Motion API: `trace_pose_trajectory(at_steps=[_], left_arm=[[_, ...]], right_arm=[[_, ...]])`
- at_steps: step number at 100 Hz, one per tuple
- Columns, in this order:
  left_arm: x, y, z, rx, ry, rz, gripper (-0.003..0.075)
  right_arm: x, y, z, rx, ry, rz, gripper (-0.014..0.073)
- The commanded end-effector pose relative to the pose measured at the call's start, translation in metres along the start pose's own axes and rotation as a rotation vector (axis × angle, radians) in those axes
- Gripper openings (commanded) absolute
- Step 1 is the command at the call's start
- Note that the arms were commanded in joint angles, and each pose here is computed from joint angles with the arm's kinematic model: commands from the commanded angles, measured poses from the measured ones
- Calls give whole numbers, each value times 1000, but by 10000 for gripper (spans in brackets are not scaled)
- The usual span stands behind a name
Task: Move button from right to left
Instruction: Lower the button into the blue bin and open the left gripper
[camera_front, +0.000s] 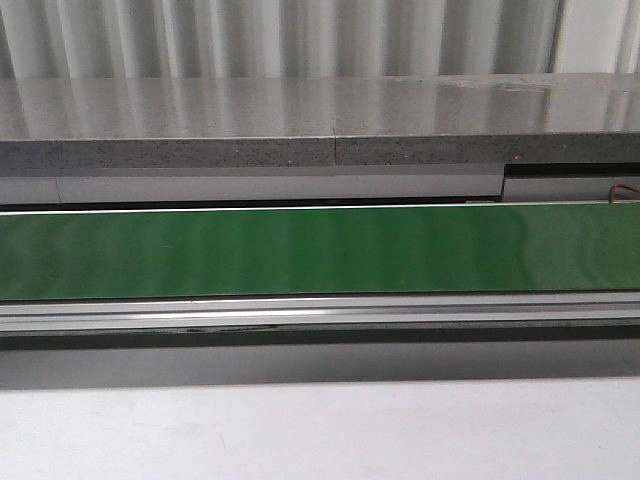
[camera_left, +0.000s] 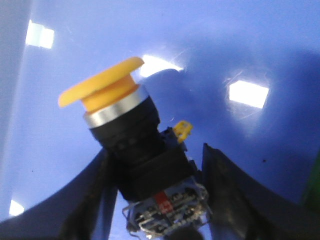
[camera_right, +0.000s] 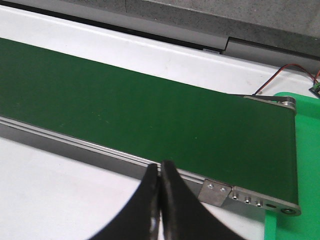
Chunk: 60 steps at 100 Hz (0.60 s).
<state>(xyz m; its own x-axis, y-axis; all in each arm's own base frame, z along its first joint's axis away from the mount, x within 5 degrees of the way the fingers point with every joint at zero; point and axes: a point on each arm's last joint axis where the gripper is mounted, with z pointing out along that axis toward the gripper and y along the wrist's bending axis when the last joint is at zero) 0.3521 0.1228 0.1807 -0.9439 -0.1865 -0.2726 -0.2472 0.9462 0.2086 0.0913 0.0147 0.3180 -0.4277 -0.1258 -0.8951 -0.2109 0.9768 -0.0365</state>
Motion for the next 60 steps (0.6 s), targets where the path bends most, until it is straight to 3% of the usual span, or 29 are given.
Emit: trace_pose_trajectory(at_steps=[1, 17, 24, 43, 60], left_arm=[[-11, 6, -23, -2, -97, -23, 171], [-11, 6, -23, -2, -97, -26, 563], [-11, 6, -23, -2, -97, -26, 650], [-12, 9, -28, -18, -108, -15, 661], [-19, 16, -65, -22, -233, -72, 661]], right_arm=[[-12, -1, -4, 17, -83, 8, -67], [-12, -1, -4, 17, -83, 8, -67], [-12, -1, -4, 17, -83, 8, -67], [-12, -1, -4, 17, -83, 8, -67], [-12, -1, -4, 17, -83, 8, -67]])
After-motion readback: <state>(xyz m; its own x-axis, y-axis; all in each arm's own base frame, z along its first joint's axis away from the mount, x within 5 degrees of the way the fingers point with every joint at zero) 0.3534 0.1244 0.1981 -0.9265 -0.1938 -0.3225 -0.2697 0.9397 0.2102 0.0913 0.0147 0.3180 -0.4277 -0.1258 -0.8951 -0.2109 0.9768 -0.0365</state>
